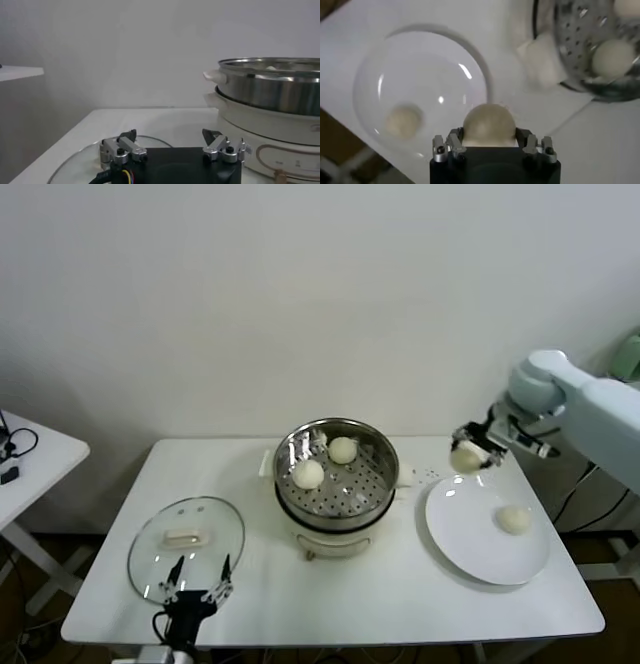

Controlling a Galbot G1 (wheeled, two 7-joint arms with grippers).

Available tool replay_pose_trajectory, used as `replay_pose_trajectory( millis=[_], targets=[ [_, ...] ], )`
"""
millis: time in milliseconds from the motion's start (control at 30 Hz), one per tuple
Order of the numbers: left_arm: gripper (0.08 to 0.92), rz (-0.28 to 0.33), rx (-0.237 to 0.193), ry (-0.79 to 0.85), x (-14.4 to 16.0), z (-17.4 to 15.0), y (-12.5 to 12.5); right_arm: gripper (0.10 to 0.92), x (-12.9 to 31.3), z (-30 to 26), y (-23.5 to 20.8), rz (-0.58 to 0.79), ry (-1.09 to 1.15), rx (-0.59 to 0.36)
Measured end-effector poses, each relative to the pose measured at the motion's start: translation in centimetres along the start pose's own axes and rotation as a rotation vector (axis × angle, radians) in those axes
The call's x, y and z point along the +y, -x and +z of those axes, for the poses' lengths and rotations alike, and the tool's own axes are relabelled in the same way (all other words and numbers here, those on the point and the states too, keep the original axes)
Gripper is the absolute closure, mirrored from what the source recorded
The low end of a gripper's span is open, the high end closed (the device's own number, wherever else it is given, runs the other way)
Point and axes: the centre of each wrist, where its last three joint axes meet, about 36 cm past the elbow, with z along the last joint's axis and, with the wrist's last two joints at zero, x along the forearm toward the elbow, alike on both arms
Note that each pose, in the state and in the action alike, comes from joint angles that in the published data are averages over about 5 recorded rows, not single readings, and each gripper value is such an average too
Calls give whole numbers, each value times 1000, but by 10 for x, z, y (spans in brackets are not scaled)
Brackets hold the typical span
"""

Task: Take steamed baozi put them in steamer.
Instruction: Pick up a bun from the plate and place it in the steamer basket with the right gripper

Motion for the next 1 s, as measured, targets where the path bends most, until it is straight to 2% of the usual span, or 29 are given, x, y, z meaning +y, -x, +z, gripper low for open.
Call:
replay_pose_trajectory(
  millis=[167,367,700,1000],
  targets=[
    [177,3,0,-2,-1,0,0,340,-48,-33,-27,35,-189,28],
    [177,8,11,-6,-3,2,-1,343,-90,-71,-30,48,-343,28],
    [177,10,37,-8,-3,6,-4,346,-147,-131,7,41,-521,-37],
    [177,13,51,1,0,7,-5,352,-179,-166,43,19,-612,-108]
  ],
)
